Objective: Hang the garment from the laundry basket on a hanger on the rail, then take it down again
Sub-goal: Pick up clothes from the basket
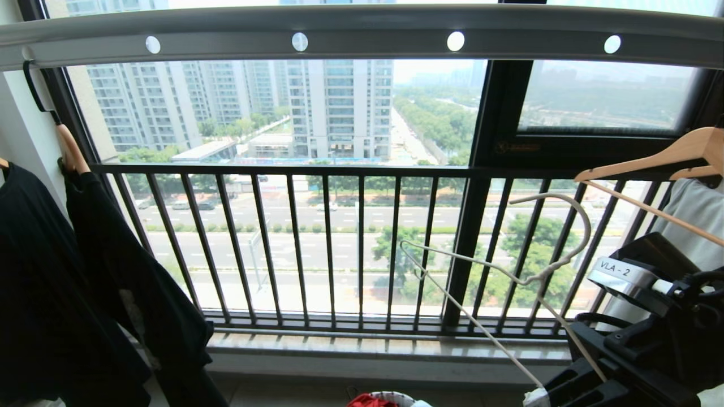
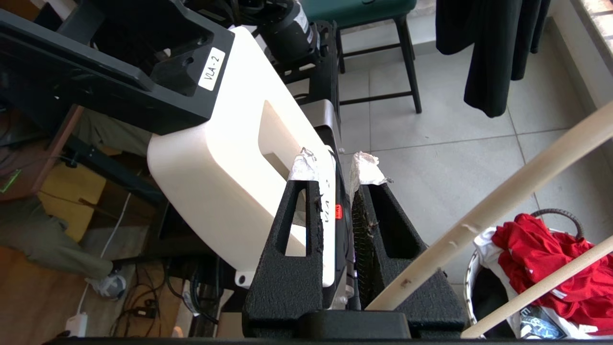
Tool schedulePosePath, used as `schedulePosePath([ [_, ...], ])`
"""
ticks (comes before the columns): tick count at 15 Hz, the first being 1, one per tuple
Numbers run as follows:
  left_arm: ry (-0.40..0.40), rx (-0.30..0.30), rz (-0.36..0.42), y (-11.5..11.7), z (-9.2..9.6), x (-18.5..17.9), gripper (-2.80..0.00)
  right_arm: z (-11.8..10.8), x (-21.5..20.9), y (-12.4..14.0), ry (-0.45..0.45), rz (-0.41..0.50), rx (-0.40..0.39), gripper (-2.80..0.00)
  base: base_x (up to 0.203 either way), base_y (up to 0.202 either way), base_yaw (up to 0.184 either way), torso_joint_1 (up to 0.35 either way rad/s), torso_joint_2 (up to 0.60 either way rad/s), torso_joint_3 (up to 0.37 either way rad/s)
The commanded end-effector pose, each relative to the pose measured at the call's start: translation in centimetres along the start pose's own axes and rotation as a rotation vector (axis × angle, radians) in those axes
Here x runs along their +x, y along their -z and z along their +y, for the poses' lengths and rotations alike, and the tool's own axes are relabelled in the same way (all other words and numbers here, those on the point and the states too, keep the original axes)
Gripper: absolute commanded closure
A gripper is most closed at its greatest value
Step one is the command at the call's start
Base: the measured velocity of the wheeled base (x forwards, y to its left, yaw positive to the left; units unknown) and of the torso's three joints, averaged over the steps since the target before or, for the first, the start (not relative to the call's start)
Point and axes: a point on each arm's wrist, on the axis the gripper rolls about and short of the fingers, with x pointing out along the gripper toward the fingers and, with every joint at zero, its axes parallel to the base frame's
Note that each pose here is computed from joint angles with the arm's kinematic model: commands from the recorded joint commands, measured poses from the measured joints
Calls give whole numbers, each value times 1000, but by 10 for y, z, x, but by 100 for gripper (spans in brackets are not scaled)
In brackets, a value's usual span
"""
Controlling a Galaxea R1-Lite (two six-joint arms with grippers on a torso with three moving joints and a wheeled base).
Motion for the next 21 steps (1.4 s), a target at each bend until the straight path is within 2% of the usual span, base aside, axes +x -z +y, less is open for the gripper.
schedulePosePath([
  [1, -1, -1, 1, 0, 0, 0, 0, -2, 0, 1, -3, -6, -17, 0, 0, 0, 0, 0, 0, 0],
  [14, -1, -1, 1, 0, 0, 0, 0, -8, -13, -2, 66, -35, -62, 0, 0, 0, 0, -137, 303, 161],
  [21, -2, -1, 1, 0, 0, 0, 0, -2, -14, -5, 72, -35, -81, 0, 0, 0, 0, -156, 349, 190],
])
